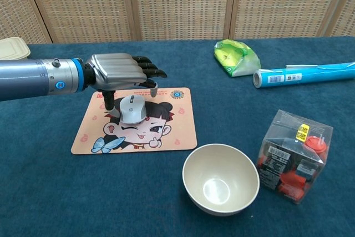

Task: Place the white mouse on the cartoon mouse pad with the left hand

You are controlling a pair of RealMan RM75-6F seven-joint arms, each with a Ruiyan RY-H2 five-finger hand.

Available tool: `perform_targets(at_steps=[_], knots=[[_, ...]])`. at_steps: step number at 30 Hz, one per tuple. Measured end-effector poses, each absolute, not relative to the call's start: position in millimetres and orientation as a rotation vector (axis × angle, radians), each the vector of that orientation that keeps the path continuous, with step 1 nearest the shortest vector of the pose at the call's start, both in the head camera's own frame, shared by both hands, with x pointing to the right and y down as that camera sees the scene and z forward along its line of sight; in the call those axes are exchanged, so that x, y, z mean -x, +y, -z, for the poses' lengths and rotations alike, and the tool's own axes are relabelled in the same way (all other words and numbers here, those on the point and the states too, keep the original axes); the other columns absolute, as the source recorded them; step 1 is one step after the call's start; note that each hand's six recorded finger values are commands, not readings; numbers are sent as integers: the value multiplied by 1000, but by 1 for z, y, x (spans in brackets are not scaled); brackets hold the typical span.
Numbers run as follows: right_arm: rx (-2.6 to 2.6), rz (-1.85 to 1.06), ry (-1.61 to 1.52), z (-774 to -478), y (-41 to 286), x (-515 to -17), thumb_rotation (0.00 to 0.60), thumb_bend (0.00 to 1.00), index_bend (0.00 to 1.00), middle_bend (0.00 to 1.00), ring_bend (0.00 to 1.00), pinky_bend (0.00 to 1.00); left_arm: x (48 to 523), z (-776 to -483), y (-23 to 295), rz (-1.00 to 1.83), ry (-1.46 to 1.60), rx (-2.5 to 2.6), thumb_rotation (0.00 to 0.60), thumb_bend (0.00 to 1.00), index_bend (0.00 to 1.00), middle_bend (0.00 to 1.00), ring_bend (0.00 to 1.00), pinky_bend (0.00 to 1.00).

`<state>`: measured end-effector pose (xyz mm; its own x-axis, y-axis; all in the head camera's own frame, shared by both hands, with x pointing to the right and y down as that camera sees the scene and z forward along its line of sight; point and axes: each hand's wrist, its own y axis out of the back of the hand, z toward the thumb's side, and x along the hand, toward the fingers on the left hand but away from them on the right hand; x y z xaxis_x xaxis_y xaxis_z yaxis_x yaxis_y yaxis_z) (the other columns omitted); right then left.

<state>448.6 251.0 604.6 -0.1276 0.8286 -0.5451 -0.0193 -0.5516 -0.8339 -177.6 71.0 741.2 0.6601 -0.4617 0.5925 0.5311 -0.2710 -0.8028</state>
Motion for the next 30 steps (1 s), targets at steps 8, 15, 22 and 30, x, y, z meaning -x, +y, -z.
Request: perform_targets(at_steps=[8, 15, 22, 30], knots=[[1521, -1748, -920, -605, 251, -449, 600, 105, 0, 0, 0, 0, 178, -738, 68, 943, -19, 1575, 600, 99, 83, 0, 0, 0], [1522, -1748, -919, -605, 252, -449, 600, 105, 0, 0, 0, 0, 195, -715, 49, 956, 123, 1595, 600, 94, 3, 0, 0, 0], [1524, -1740, -917, -604, 252, -447, 600, 105, 0, 0, 0, 0, 229, -678, 44, 985, 263, 1610, 600, 87, 0, 0, 0, 0], [1523, -1722, -922, -600, 252, -444, 600, 105, 0, 0, 0, 0, 277, -639, 67, 1048, 450, 1597, 600, 77, 0, 0, 0, 0]])
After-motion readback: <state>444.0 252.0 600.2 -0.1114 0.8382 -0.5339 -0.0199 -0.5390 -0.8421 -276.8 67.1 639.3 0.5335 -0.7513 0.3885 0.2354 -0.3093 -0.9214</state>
